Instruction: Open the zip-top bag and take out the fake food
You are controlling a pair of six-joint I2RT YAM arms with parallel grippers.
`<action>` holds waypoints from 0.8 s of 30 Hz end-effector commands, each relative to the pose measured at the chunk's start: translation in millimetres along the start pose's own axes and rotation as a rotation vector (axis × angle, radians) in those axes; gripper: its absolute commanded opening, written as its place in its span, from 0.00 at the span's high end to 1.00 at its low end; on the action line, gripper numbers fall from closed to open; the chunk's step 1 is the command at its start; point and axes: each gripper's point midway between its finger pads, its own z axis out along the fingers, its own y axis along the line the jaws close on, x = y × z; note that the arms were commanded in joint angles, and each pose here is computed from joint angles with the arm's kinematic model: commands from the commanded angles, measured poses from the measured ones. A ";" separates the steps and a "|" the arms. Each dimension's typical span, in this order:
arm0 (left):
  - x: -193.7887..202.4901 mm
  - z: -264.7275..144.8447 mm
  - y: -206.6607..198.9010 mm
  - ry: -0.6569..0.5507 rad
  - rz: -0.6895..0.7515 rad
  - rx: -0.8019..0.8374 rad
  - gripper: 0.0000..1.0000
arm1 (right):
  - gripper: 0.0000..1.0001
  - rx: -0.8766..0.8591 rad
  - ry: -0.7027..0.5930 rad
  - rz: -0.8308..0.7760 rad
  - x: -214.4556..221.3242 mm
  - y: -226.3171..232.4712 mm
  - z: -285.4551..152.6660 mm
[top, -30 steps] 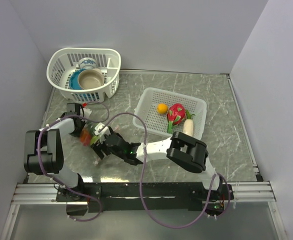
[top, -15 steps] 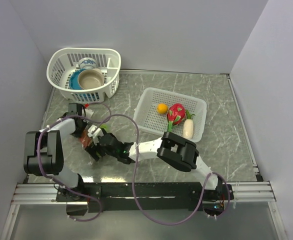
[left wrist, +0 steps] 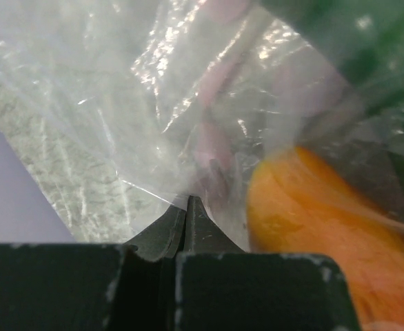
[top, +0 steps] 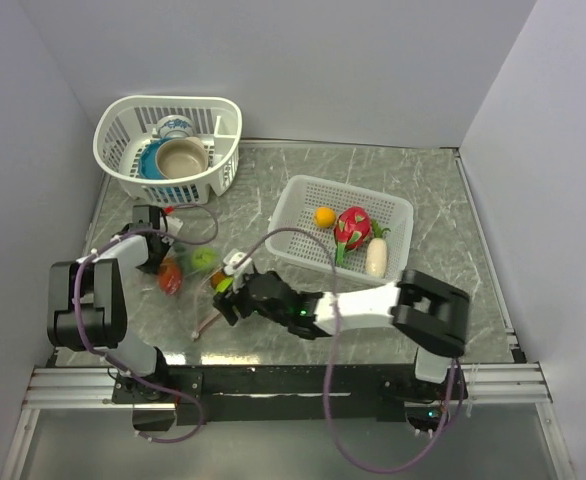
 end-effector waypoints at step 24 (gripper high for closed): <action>-72.5 -171.1 -29.3 -0.261 -0.073 0.443 0.99 | 0.00 0.832 -0.242 0.296 -60.6 -258.0 -135.1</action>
